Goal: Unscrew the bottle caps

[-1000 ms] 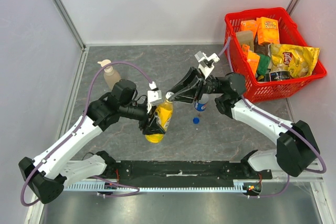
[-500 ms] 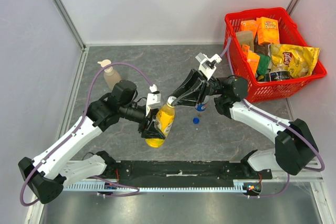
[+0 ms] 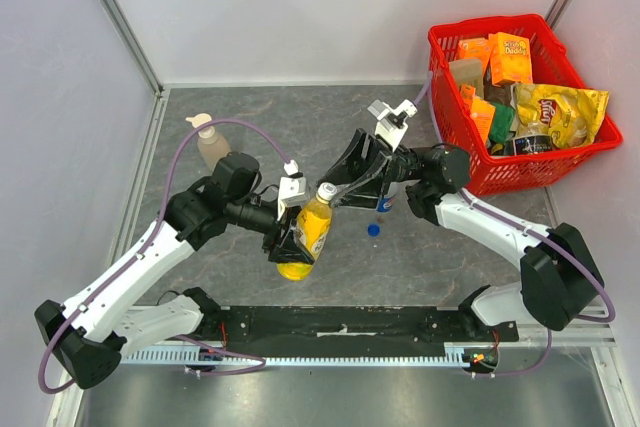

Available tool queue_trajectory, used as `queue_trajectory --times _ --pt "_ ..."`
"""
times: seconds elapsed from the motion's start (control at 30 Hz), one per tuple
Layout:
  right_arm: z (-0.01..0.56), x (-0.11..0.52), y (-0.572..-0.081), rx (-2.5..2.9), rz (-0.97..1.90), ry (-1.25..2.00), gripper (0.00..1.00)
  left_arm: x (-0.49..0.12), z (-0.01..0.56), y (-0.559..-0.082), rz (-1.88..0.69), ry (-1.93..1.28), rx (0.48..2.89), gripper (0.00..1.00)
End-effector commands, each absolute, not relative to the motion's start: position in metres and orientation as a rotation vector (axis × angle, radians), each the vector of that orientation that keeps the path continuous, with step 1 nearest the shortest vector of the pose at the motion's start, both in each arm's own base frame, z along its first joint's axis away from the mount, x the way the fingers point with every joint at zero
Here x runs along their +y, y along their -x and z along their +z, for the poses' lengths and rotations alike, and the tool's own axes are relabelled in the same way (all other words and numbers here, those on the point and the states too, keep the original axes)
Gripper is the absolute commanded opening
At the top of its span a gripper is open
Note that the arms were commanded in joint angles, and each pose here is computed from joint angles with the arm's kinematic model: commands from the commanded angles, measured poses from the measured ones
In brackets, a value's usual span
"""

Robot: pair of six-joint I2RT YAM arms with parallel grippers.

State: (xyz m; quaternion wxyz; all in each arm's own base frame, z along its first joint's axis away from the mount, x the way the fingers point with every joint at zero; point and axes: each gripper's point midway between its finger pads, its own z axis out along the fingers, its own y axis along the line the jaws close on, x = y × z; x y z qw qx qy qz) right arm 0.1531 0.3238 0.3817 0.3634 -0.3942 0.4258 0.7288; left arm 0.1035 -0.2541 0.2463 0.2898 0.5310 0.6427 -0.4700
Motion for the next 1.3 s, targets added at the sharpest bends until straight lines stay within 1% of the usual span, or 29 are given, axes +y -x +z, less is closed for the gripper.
queue_trajectory --times 0.0,0.2,0.33,0.57,0.77,0.93,1.03,1.27 --pt "0.409 0.312 -0.136 0.833 1.779 1.097 0.71 -0.257 0.257 -0.111 -1.204 -1.430 1.622 0.02" --pt "0.411 0.312 -0.139 0.840 1.758 1.079 0.89 -0.255 0.256 -0.114 -1.183 -1.422 1.630 0.02" --pt "0.416 0.308 -0.152 0.862 1.730 1.000 0.98 -0.255 0.254 -0.116 -1.168 -1.415 1.642 0.02" --pt "0.419 0.295 -0.191 0.968 1.685 0.762 0.98 -0.252 0.249 -0.124 -1.110 -1.387 1.683 0.02" --pt "0.403 0.296 -0.228 1.140 1.644 0.603 0.98 -0.248 0.239 -0.141 -1.010 -1.329 1.765 0.02" --pt "0.370 0.293 -0.269 1.409 1.452 0.459 0.98 -0.243 0.229 -0.156 -0.913 -1.275 1.832 0.02" --pt "0.364 0.285 -0.284 1.484 1.346 0.388 0.98 -0.241 0.224 -0.163 -0.867 -1.250 1.862 0.02" --pt "0.344 0.274 -0.300 1.604 1.226 0.286 0.98 -0.232 0.214 -0.181 -0.751 -1.182 1.934 0.02"
